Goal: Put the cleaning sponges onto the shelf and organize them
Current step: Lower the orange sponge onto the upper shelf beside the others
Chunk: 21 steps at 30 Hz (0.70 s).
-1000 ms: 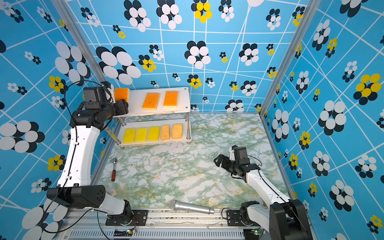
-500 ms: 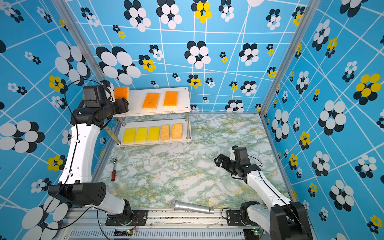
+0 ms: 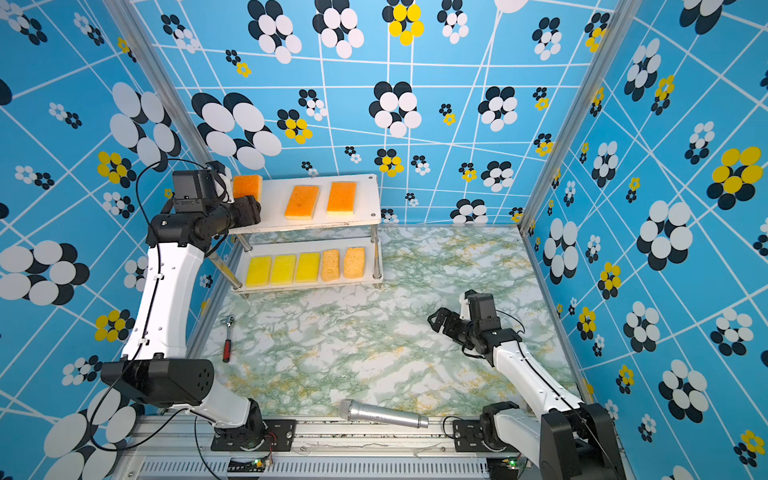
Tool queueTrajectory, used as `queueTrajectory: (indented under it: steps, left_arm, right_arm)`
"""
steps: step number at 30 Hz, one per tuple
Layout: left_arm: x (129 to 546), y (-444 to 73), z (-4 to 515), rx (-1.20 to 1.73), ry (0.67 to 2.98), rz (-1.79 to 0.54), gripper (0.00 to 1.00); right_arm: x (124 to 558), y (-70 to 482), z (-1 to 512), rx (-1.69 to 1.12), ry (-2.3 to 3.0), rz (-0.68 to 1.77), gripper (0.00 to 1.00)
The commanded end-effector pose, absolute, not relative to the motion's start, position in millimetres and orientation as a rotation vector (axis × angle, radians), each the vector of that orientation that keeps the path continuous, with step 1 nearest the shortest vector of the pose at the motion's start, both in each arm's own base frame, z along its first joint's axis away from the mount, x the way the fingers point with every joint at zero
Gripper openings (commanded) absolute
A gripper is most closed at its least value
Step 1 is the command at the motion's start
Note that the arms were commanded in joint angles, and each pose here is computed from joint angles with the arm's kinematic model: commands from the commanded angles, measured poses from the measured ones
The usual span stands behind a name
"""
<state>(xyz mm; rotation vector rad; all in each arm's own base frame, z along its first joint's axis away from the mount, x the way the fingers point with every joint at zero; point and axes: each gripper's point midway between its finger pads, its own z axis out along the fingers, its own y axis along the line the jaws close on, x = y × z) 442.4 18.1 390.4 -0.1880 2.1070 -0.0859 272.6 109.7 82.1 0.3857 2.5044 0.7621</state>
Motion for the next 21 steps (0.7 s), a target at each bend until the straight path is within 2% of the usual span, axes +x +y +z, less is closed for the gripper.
queueTrajectory:
  steps: [1, 21]
  left_arm:
    - [445, 21, 397, -0.194, 2.089, -0.086, 0.70]
    - [445, 21, 378, -0.187, 2.127, -0.032, 0.72]
  right_arm:
    - [269, 109, 81, 0.398, 2.502, 0.773, 0.99]
    - [270, 109, 85, 0.394, 2.497, 0.769, 0.99]
